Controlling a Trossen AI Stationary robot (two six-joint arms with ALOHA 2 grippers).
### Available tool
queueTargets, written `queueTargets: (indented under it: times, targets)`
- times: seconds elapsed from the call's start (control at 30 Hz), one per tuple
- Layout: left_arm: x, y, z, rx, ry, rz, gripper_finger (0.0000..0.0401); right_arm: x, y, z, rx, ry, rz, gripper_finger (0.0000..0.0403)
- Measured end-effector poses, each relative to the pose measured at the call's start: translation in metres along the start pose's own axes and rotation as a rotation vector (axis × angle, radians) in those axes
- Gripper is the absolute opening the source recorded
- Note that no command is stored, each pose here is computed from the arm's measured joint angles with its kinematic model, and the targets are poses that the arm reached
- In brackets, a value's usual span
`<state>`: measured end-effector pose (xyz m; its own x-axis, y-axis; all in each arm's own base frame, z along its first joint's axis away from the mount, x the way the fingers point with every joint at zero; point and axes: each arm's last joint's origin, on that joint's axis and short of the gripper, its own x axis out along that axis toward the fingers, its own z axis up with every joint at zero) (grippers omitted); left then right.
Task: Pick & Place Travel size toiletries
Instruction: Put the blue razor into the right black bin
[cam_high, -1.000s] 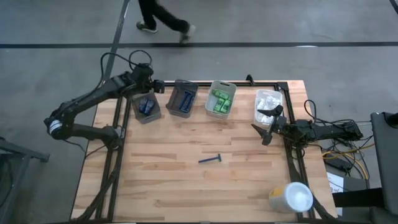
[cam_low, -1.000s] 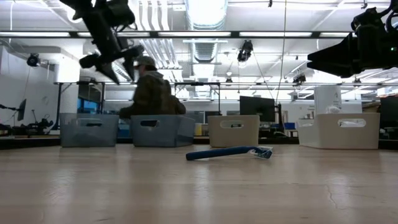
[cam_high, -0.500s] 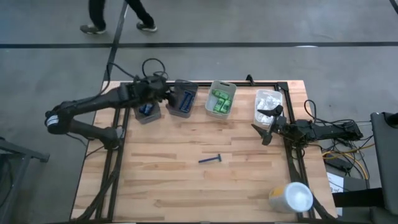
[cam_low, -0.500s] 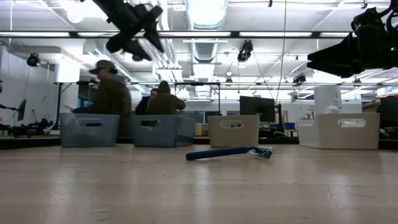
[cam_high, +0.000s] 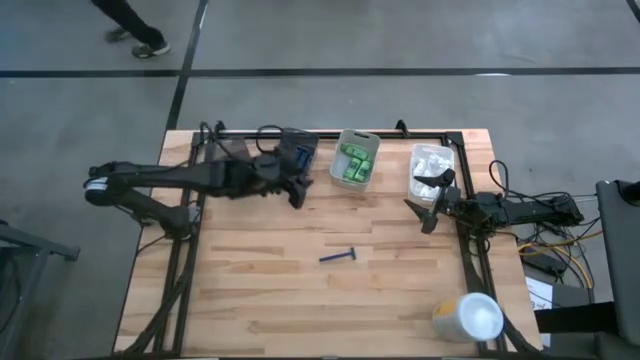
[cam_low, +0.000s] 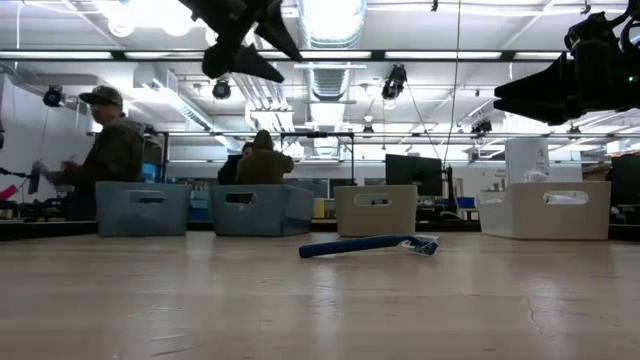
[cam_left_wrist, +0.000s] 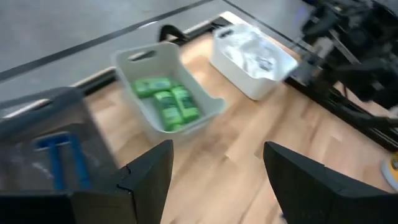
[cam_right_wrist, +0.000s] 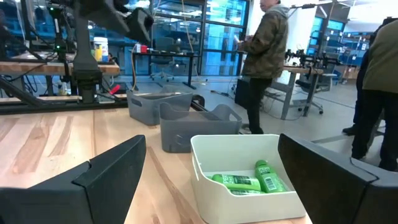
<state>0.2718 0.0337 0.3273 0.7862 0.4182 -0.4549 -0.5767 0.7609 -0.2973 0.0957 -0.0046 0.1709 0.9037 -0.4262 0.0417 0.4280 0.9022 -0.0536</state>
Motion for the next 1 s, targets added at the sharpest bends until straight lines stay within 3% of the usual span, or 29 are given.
queueTargets:
  times: [0.43,0.8,1.0]
  targets:
    - [0.052,-0.057,-0.064,0.228,0.128,-0.101,0.0254,0.000,0.000,0.000,0.000,0.000,0.000,0.0364]
    - [0.089,-0.100,-0.106,0.622,0.201,-0.169,0.0255,0.000,0.000,0.000,-0.002,0.000,0.000,0.0364]
    - [0.111,-0.117,-0.115,0.666,0.215,-0.174,0.0255,0.000,0.000,0.000,0.000,0.000,0.001,0.0364]
